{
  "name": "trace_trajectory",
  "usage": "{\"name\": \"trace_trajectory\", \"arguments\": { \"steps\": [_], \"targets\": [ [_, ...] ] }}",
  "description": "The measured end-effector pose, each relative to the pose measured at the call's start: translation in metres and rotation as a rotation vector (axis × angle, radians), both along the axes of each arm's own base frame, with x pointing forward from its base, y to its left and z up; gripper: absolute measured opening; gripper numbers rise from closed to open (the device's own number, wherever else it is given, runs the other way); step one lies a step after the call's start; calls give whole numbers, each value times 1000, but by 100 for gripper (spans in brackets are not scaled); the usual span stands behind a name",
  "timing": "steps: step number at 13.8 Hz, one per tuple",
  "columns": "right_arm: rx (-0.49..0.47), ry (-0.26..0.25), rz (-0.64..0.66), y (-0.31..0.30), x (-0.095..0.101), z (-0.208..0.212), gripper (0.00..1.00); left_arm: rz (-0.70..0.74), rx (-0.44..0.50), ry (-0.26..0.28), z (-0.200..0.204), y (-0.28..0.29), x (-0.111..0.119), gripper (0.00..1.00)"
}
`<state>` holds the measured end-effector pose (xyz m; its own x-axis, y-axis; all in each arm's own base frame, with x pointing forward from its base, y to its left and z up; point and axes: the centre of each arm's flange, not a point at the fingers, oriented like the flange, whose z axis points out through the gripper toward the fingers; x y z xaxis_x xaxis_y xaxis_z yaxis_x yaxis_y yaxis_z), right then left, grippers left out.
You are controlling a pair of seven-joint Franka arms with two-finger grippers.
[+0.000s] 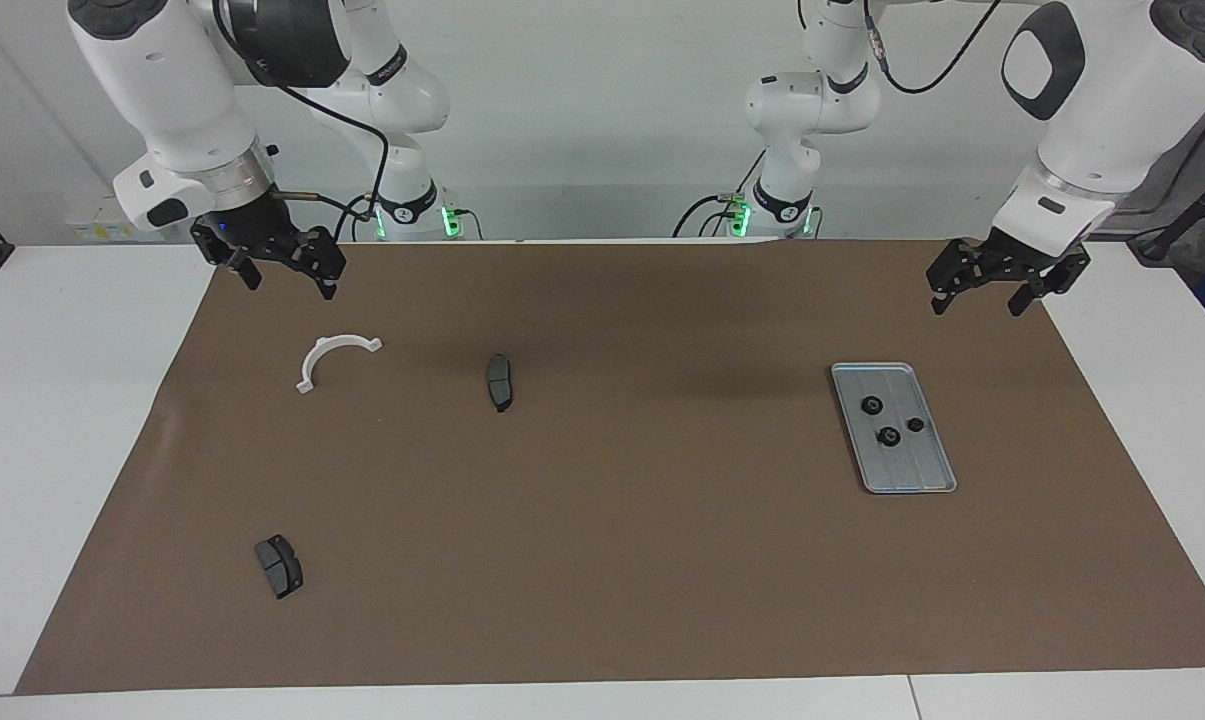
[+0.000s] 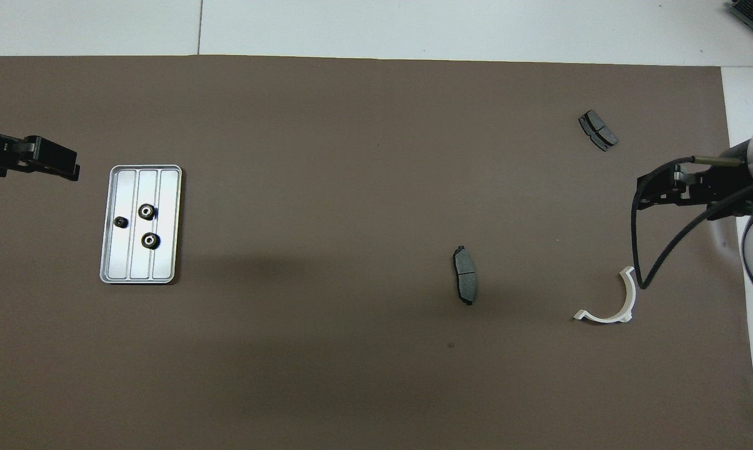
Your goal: Pick bearing gear from pile to tray
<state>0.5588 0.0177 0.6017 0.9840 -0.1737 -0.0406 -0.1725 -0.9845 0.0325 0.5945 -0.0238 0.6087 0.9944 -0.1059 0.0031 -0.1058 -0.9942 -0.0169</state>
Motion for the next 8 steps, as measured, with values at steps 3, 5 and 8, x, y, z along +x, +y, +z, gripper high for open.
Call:
{"name": "trace_trajectory", "arguments": {
  "steps": [3,5,8],
  "targets": [
    [0,0,0,0,0,0,100,4,0,3,-3,1,0,100],
    [0,0,0,0,0,0,100,-1,0,3,-4,2,0,100],
    [0,0,0,0,0,0,100,1,1,3,-4,6,-1,100]
  ]
}}
